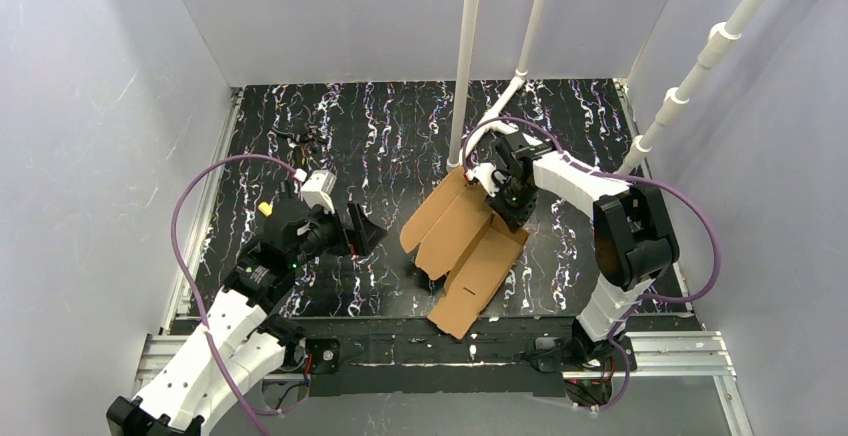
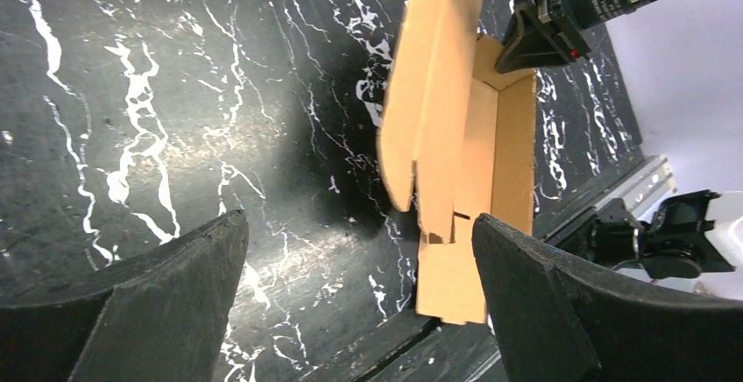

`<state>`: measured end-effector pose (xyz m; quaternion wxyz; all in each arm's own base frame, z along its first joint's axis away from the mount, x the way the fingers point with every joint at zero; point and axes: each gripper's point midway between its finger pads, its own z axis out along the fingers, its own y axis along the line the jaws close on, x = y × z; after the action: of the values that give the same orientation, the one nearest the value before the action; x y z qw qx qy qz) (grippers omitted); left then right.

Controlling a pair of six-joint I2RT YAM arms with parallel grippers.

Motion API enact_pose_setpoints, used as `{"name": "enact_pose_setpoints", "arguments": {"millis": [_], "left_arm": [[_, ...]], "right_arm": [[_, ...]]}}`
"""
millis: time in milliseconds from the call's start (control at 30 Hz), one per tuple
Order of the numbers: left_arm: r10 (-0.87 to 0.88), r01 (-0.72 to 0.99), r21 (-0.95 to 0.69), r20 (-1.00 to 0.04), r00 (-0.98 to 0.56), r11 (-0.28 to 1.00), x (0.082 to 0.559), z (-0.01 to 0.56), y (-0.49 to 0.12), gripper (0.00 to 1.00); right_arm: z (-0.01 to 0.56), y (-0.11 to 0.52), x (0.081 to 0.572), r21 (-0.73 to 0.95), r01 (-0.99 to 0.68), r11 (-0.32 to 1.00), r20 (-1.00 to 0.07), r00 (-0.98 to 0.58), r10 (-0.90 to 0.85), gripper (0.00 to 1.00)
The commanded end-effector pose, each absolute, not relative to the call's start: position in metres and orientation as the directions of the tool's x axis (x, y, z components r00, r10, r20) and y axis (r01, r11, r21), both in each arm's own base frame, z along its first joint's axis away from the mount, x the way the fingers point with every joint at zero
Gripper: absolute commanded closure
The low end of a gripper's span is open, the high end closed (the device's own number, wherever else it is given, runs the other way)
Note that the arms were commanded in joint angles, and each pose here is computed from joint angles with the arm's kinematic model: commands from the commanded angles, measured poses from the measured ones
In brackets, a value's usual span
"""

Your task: Fold the paper box

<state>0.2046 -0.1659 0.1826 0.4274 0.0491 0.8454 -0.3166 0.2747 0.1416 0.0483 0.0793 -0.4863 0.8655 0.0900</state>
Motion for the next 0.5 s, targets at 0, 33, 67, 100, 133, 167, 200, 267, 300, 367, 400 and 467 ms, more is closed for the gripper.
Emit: {"name": "enact_pose_setpoints", "arguments": {"millis": [0, 33, 67, 100, 133, 167, 200, 267, 300, 367, 400, 467], "left_arm": [[-0.245, 0.373, -0.568, -0.734, -0.634, 0.734, 0.208, 0.191, -0.18, 0.03], [-0.249, 0.373, -0.575, -0.729, -0.638, 0.728, 0.207, 0.19, -0.182, 0.02], [-0.25, 0.373, -0.579, -0.726, -0.641, 0.725, 0.208, 0.188, -0.183, 0.02], [-0.253, 0.374, -0.583, -0.724, -0.642, 0.721, 0.207, 0.188, -0.184, 0.02], [-0.254, 0.372, -0.586, -0.721, -0.645, 0.72, 0.208, 0.186, -0.184, 0.02], [-0.254, 0.372, -0.588, -0.72, -0.646, 0.718, 0.208, 0.186, -0.185, 0.02], [-0.253, 0.372, -0.589, -0.717, -0.649, 0.717, 0.208, 0.185, -0.185, 0.02], [-0.252, 0.373, -0.593, -0.714, -0.653, 0.714, 0.208, 0.184, -0.186, 0.02], [-0.252, 0.372, -0.595, -0.712, -0.656, 0.712, 0.208, 0.183, -0.187, 0.02], [-0.251, 0.375, -0.599, -0.709, -0.659, 0.708, 0.208, 0.183, -0.188, 0.03], [-0.251, 0.374, -0.6, -0.708, -0.661, 0.707, 0.208, 0.182, -0.188, 0.03], [-0.25, 0.374, -0.602, -0.705, -0.663, 0.705, 0.208, 0.181, -0.189, 0.02]], "right_arm": [[0.041, 0.135, 0.274, 0.056, -0.839, 0.541, -0.208, -0.54, -0.816, 0.76], [0.039, 0.135, 0.274, 0.057, -0.839, 0.542, -0.21, -0.54, -0.815, 0.74], [0.037, 0.135, 0.273, 0.056, -0.838, 0.543, -0.213, -0.542, -0.813, 0.7], [0.036, 0.135, 0.273, 0.054, -0.836, 0.546, -0.217, -0.543, -0.811, 0.68], [0.036, 0.136, 0.273, 0.054, -0.836, 0.546, -0.222, -0.543, -0.81, 0.66], [0.036, 0.137, 0.273, 0.059, -0.837, 0.545, -0.23, -0.542, -0.808, 0.63], [0.036, 0.139, 0.272, 0.068, -0.837, 0.543, -0.239, -0.542, -0.806, 0.61], [0.036, 0.144, 0.271, 0.081, -0.838, 0.54, -0.262, -0.54, -0.8, 0.59], [0.036, 0.145, 0.271, 0.081, -0.837, 0.541, -0.272, -0.541, -0.796, 0.59], [0.037, 0.148, 0.274, 0.079, -0.836, 0.543, -0.292, -0.54, -0.79, 0.59], [0.037, 0.149, 0.275, 0.076, -0.835, 0.545, -0.301, -0.541, -0.786, 0.58], [0.038, 0.15, 0.276, 0.072, -0.833, 0.549, -0.317, -0.541, -0.779, 0.57]]}}
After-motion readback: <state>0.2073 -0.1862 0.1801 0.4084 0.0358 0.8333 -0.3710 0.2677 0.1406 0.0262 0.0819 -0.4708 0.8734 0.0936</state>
